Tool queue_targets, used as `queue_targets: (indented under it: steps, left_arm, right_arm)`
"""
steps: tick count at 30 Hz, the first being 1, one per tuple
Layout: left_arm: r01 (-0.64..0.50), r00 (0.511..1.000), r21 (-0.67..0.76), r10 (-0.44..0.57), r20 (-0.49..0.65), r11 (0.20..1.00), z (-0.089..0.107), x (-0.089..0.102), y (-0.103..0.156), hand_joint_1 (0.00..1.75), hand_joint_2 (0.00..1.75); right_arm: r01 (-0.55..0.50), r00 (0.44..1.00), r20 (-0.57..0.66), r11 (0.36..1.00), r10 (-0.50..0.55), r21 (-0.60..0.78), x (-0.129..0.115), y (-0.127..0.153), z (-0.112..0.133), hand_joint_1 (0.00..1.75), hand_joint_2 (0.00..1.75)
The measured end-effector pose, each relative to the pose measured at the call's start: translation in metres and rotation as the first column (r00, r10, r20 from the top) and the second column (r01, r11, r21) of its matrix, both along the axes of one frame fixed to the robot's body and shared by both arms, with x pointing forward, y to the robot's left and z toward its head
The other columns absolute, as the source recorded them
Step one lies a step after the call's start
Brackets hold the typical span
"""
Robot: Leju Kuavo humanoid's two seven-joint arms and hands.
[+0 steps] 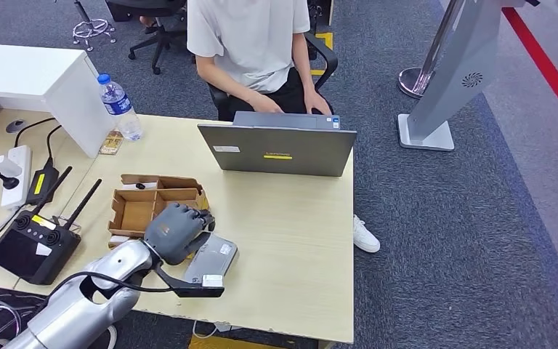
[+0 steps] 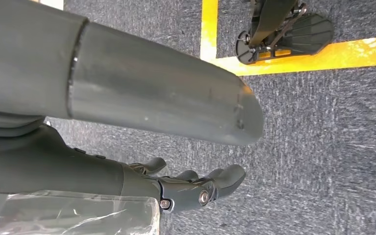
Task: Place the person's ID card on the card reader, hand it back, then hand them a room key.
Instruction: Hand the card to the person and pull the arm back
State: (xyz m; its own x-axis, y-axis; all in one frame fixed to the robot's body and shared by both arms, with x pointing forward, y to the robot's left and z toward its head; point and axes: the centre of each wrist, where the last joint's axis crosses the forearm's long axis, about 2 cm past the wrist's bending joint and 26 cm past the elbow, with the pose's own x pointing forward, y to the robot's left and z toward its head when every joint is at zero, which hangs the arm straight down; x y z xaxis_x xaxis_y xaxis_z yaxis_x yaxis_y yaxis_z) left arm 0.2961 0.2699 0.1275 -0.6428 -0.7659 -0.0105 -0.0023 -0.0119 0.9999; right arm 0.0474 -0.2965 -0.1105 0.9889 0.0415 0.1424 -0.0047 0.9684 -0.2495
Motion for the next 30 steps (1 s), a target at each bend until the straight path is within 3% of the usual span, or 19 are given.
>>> queue_targets:
  steps: [3,6,11,15,21,30]
  left_arm:
    - [-0.011,0.965,-0.109,0.039,0.258,0.994,0.029,0.003,-0.024,1.75,1.75]
    - [-0.044,0.903,-0.214,0.13,0.41,0.976,0.062,0.015,-0.026,1.75,1.75]
    - [-0.155,0.809,-0.296,0.293,0.51,0.942,0.114,0.056,0.007,1.75,1.75]
    - [-0.272,0.747,-0.32,0.409,0.525,0.908,0.143,0.095,0.043,1.75,1.75]
    - [-0.393,0.703,-0.335,0.514,0.491,0.856,0.161,0.131,0.075,1.75,1.75]
    - [-0.435,0.703,-0.333,0.546,0.455,0.837,0.158,0.141,0.08,1.75,1.75]
  right_arm:
    - [-0.021,1.0,0.001,1.0,0.021,-0.004,0.001,0.001,0.0,0.0,0.0]
    - [-0.044,0.999,-0.004,0.999,0.044,-0.006,0.002,0.002,0.0,0.0,0.0]
    - [-0.087,0.996,-0.004,0.996,0.087,-0.006,0.004,0.003,0.001,0.0,0.0]
    - [-0.123,0.992,-0.009,0.992,0.123,-0.002,0.006,0.003,0.001,0.0,0.0]
    - [-0.142,0.99,-0.008,0.99,0.142,-0.002,0.008,0.003,0.001,0.0,0.0]
    - [-0.143,0.99,-0.006,0.99,0.143,-0.001,0.009,0.004,0.001,0.0,0.0]
